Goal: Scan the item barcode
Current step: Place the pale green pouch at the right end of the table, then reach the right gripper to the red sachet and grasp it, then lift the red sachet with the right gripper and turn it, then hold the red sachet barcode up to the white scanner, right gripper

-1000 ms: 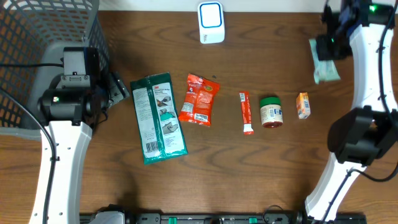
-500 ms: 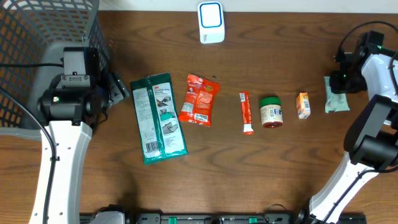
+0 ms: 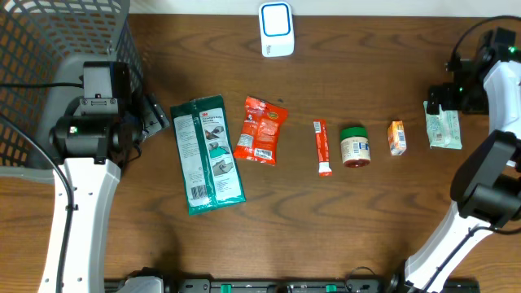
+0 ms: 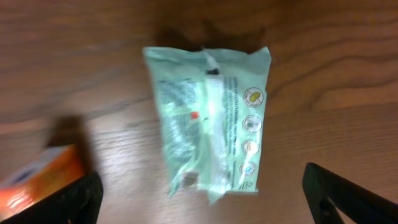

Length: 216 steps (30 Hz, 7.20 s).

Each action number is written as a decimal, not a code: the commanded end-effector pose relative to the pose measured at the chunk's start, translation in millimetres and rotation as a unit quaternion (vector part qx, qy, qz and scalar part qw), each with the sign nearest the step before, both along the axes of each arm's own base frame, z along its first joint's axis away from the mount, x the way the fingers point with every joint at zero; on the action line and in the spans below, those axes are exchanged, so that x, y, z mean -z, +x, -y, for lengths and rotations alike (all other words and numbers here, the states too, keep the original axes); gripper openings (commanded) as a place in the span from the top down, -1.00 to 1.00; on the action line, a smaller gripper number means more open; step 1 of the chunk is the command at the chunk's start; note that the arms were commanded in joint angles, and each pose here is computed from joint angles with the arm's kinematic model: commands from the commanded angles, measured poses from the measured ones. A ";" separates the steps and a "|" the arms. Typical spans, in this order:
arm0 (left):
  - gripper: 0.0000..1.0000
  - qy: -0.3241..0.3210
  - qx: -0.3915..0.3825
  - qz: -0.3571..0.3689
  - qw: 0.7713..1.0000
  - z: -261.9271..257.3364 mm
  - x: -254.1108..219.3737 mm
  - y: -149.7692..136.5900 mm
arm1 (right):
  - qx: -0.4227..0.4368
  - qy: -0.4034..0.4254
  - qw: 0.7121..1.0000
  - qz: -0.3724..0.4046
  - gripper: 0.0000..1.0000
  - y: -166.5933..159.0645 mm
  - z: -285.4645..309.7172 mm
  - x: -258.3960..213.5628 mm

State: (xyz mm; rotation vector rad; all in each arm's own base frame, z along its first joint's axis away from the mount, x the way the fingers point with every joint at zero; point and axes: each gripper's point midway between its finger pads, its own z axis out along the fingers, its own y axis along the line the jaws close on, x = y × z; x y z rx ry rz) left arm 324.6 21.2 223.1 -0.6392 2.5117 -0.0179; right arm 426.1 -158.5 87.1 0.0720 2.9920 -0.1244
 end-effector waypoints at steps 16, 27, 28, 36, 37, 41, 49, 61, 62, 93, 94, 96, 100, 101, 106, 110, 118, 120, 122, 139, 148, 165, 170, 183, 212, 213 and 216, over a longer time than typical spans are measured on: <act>-0.64 0.012 -0.006 -0.002 1.000 -5.9 -0.3 0.1 | -0.062 0.305 0.949 0.044 -0.10 -5.9 -248.4 -105.0; -0.64 0.012 -0.006 -0.002 1.000 -5.9 -0.3 0.1 | -0.002 0.018 1.000 -0.007 -0.15 -62.7 -310.8 -68.9; -0.64 0.012 -0.006 -0.002 1.000 -5.9 -0.3 0.1 | 0.007 -0.010 1.000 0.001 -0.15 -65.7 -310.2 -65.3; -0.64 0.012 -0.006 -0.002 1.000 -5.9 -0.3 0.1 | 0.006 -0.059 0.998 0.009 0.02 -73.0 -311.2 -8.6; -0.64 0.012 -0.006 -0.002 1.000 -5.9 -0.3 0.1 | 0.008 -0.057 0.998 0.013 0.06 -71.2 -310.6 -2.4; -0.64 0.012 -0.006 -0.002 1.000 -5.9 -0.3 0.1 | 0.008 -0.042 0.998 0.038 0.21 -61.5 -312.5 24.7; -0.64 0.012 -0.006 -0.002 1.000 -5.9 -0.3 0.1 | -0.022 -0.035 0.997 0.069 0.18 -55.8 -313.7 60.7; -0.64 0.012 -0.006 -0.002 1.000 -5.9 -0.3 0.1 | -0.033 -0.048 0.996 0.060 0.20 -64.2 -299.0 80.8; -0.64 0.012 -0.006 -0.002 1.000 -5.9 -0.3 0.1 | -0.033 -0.049 0.997 0.059 0.22 -65.0 -298.3 82.0; -0.64 0.012 -0.006 -0.002 1.000 -5.9 -0.3 0.1 | -0.186 0.040 0.982 -0.014 0.12 -122.1 -330.8 17.8; -0.65 0.012 -0.006 -0.002 1.000 -5.9 -0.3 0.1 | -0.188 0.038 0.981 -0.016 0.20 -124.5 -330.6 22.9; -0.64 0.012 -0.006 -0.002 1.000 -5.9 -0.3 0.1 | -0.193 0.038 0.980 -0.012 0.43 -126.6 -332.7 35.3; -0.64 0.012 -0.006 -0.002 1.000 -5.9 -0.3 0.1 | -0.195 0.033 0.980 0.007 0.43 -124.1 -332.3 50.7; -0.64 0.012 -0.006 -0.002 1.000 -5.9 -0.3 0.1 | -0.193 0.018 0.981 0.013 0.42 -122.2 -326.8 52.9; -0.64 0.012 -0.006 -0.002 1.000 -5.9 -0.3 0.1 | -0.201 -0.013 0.979 0.020 0.73 -119.4 -317.2 55.6; -0.64 0.012 -0.006 -0.002 1.000 -5.9 -0.3 0.1 | -0.211 -0.018 0.977 0.012 0.68 -126.1 -314.9 63.1; -0.64 0.012 -0.006 -0.002 1.000 -5.9 -0.3 0.1 | -0.218 0.015 0.976 0.019 0.41 -127.8 -327.3 72.1; -0.64 0.012 -0.006 -0.002 1.000 -5.9 -0.3 0.1 | -0.218 0.015 0.976 0.021 0.45 -127.3 -327.5 72.9; -0.64 0.012 -0.006 -0.002 1.000 -5.9 -0.3 0.1 | -0.218 0.015 0.976 0.023 0.53 -127.3 -327.2 74.9; -0.64 0.012 -0.006 -0.002 1.000 -5.9 -0.3 0.1 | -0.217 0.010 0.976 0.029 0.59 -126.3 -325.2 78.6; -0.65 0.012 -0.006 -0.002 1.000 -5.9 -0.3 0.1 | -0.218 0.012 0.975 0.036 0.56 -127.2 -324.4 86.4; -0.64 0.012 -0.006 -0.002 1.000 -5.9 -0.3 0.1 | -0.215 -0.026 0.976 0.036 0.87 -135.3 -305.2 101.7; -0.65 0.012 -0.006 -0.002 1.000 -5.9 -0.3 0.1 | -0.217 0.000 0.975 0.045 0.98 -129.4 -317.5 82.4; -0.64 0.012 -0.006 -0.002 1.000 -5.9 -0.3 0.1 | -0.237 0.246 0.934 0.101 0.98 -141.5 -370.6 -35.9; -0.64 0.012 -0.006 -0.002 1.000 -5.9 -0.3 0.1 | -0.144 0.677 0.719 0.053 0.98 88.6 -433.7 -148.4; -0.64 0.012 -0.006 -0.002 1.000 -5.9 -0.3 0.1 | -0.121 0.686 0.716 0.048 0.98 102.8 -428.8 -134.7; -0.64 0.012 -0.006 -0.002 1.000 -5.9 -0.3 0.1 | -0.069 0.704 0.706 0.034 0.98 130.7 -416.4 -97.8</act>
